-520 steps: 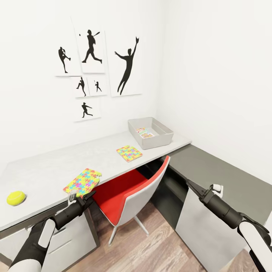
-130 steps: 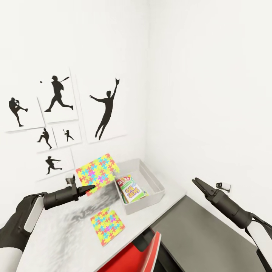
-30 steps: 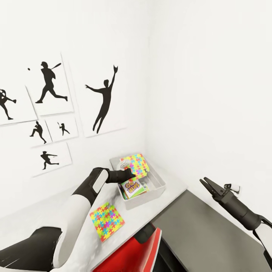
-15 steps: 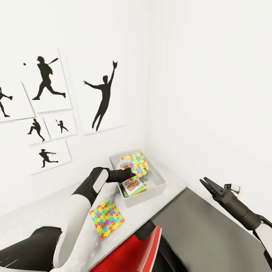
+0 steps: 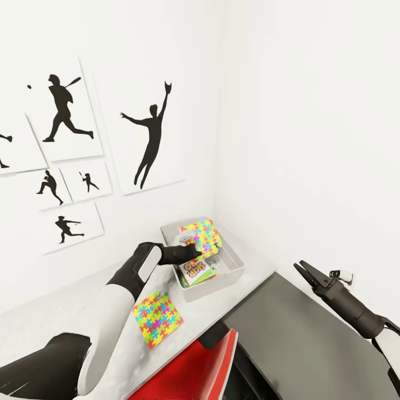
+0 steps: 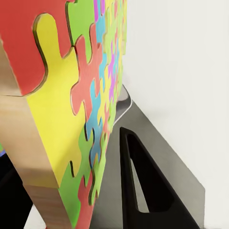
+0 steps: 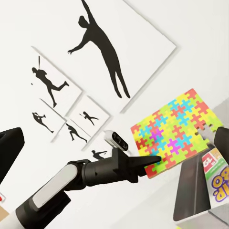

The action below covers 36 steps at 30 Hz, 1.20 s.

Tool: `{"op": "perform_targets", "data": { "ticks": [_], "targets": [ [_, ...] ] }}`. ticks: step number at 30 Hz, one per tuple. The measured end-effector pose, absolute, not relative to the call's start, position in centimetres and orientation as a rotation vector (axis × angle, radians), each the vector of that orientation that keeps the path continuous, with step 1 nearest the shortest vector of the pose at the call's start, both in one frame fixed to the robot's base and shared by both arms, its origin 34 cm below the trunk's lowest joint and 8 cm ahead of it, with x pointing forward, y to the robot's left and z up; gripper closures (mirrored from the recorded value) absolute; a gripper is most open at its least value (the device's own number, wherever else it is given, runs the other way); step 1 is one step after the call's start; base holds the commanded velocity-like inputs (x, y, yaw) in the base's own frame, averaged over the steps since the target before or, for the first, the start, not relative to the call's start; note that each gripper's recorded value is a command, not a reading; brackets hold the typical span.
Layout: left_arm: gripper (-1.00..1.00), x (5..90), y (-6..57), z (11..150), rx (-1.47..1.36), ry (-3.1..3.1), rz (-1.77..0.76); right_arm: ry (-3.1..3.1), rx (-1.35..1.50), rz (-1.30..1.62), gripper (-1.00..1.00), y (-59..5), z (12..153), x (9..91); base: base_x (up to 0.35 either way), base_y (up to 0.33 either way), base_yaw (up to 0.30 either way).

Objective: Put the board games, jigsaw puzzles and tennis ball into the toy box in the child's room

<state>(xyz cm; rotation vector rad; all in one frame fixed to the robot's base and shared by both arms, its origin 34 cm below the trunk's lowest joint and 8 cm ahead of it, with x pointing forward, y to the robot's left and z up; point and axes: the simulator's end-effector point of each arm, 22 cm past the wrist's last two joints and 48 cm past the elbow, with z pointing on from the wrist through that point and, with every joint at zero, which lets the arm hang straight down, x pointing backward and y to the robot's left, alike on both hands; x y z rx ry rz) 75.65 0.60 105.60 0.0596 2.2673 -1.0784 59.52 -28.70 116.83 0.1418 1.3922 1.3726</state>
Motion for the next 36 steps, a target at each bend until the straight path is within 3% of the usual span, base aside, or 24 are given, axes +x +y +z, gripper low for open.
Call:
{"op": "perform_targets", "data": {
  "ticks": [36],
  "targets": [
    [1.00, 76.1, 0.4, 103.4, 0.072, 2.287, -1.072, 1.431, 0.179, 1.376, -1.00, -28.7, 114.4, 60.3, 0.000, 0.000, 0.000]
  ]
}}
